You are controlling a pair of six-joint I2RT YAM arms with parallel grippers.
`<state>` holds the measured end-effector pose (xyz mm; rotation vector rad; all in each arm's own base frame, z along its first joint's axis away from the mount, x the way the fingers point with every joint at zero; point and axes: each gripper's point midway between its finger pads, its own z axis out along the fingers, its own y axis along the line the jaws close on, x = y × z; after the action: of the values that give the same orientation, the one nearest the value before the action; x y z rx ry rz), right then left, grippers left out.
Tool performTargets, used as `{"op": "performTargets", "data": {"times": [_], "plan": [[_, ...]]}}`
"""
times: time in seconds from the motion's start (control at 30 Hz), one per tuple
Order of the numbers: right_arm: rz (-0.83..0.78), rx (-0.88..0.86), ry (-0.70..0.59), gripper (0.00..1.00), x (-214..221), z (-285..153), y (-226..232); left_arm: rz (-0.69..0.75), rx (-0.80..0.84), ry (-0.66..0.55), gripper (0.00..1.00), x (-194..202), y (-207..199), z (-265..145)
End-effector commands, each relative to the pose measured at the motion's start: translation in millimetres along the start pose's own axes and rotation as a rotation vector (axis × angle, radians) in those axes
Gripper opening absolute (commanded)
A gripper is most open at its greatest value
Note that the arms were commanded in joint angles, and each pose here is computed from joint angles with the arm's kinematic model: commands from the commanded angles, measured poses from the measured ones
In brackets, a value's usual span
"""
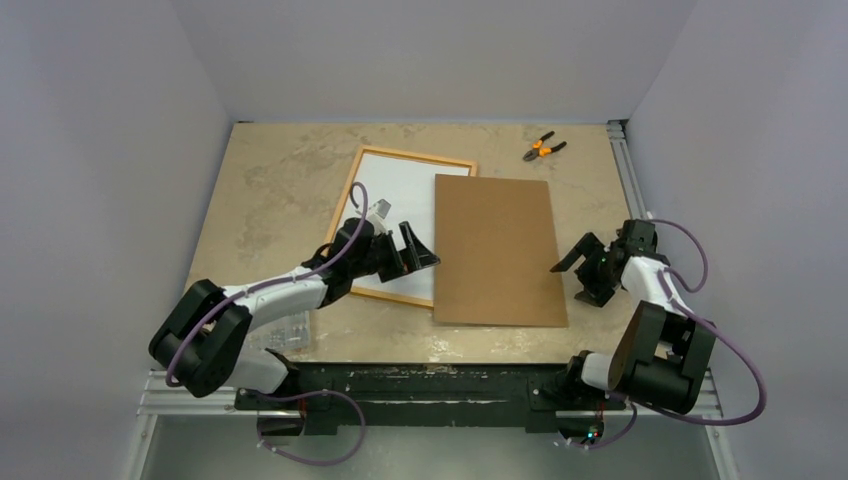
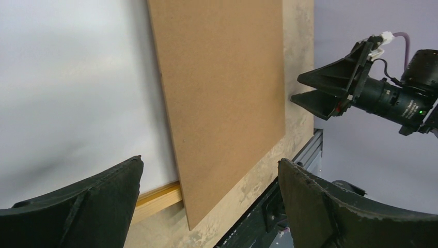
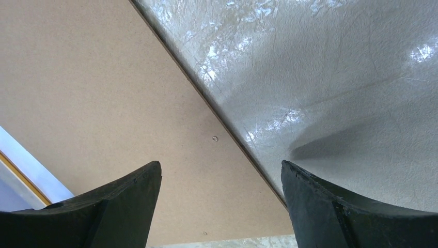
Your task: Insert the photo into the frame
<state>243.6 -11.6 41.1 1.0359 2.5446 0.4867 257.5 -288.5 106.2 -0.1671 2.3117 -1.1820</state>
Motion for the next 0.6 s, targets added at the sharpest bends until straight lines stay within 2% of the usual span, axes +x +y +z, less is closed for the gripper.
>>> {"op": "performTargets", "data": {"times": [0.0,0.33,0.57], "plan": [[-0.029,0.007,-0.041,0.84,-17,-4,6,0.029,0.119,-0.034,1.0,-18,-28,1],[-0.01,0.008,-0.009,0.85,-8,6,0,0.019,0.091,0.033,0.98,-19,-23,30],[0.027,-0.017,0.042,0.84,9,19,-4,-0.017,0.128,0.069,0.92,-14,-20,53]]}}
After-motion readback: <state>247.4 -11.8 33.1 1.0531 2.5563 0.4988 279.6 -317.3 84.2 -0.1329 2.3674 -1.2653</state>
